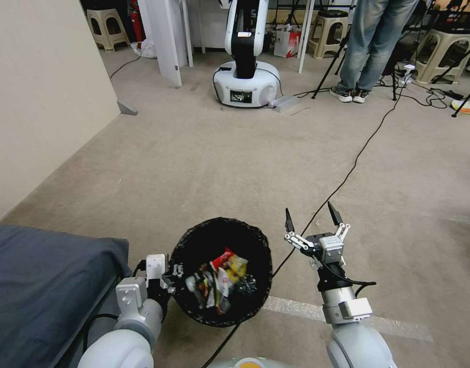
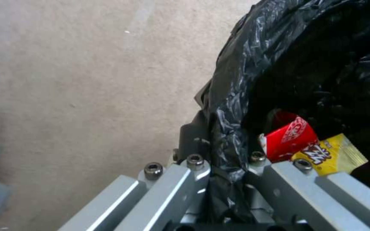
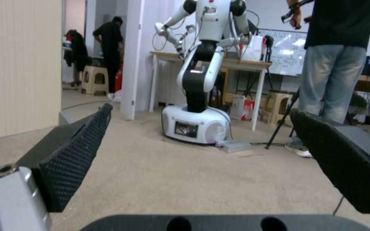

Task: Pick up the trash bin, then pick up the garbage from the floor and place it into the trash bin.

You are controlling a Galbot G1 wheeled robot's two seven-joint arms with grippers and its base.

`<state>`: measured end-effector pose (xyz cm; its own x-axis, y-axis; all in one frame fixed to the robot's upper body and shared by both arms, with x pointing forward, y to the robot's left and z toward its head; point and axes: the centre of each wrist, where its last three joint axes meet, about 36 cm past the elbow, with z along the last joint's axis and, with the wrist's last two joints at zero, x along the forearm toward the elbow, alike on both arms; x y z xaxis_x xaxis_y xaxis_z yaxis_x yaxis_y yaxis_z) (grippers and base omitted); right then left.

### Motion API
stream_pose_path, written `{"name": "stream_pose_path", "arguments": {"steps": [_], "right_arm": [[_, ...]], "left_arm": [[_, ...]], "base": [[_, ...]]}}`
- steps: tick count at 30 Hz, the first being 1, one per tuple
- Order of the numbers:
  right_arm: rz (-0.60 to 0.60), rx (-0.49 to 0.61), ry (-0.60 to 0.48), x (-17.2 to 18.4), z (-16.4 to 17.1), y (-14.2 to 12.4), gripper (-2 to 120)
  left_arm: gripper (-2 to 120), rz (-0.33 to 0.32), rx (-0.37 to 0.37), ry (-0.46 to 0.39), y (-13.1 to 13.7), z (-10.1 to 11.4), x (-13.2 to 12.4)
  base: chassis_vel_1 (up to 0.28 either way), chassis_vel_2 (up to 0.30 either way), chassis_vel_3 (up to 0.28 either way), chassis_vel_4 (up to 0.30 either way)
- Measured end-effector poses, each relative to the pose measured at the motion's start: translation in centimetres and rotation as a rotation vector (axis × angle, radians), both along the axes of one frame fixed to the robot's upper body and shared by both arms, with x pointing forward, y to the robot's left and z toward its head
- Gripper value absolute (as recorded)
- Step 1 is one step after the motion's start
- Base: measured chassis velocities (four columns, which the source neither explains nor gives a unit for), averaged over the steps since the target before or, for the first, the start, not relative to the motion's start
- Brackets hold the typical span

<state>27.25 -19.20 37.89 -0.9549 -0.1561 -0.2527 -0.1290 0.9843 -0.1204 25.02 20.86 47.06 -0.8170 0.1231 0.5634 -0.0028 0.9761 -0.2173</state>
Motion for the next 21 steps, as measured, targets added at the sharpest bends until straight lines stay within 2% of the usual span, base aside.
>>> {"name": "stream_pose_path", "arguments": {"steps": [7,10,21], "right_arm": [[0.011,-0.008,0.005,-0.4,-0.3,0.1,100],[0.015,-0.014,0.011,-0.7,-0.4,0.1,100],[0.04,-0.024,0.014,-0.9,-0.5,0.0,100]], "left_arm": [[1,0.027,-0.009,0.024,0.7,-1.4,2.0],[1,0.042,-0.017,0.049,0.9,-2.9,3.1],[1,0.079,-0.032,0.064,1.1,-4.9,4.5]], "base": [[0.0,0.0,0.0,0.0],[0.0,0.0,0.0,0.0],[0.0,0.0,0.0,0.0]]}}
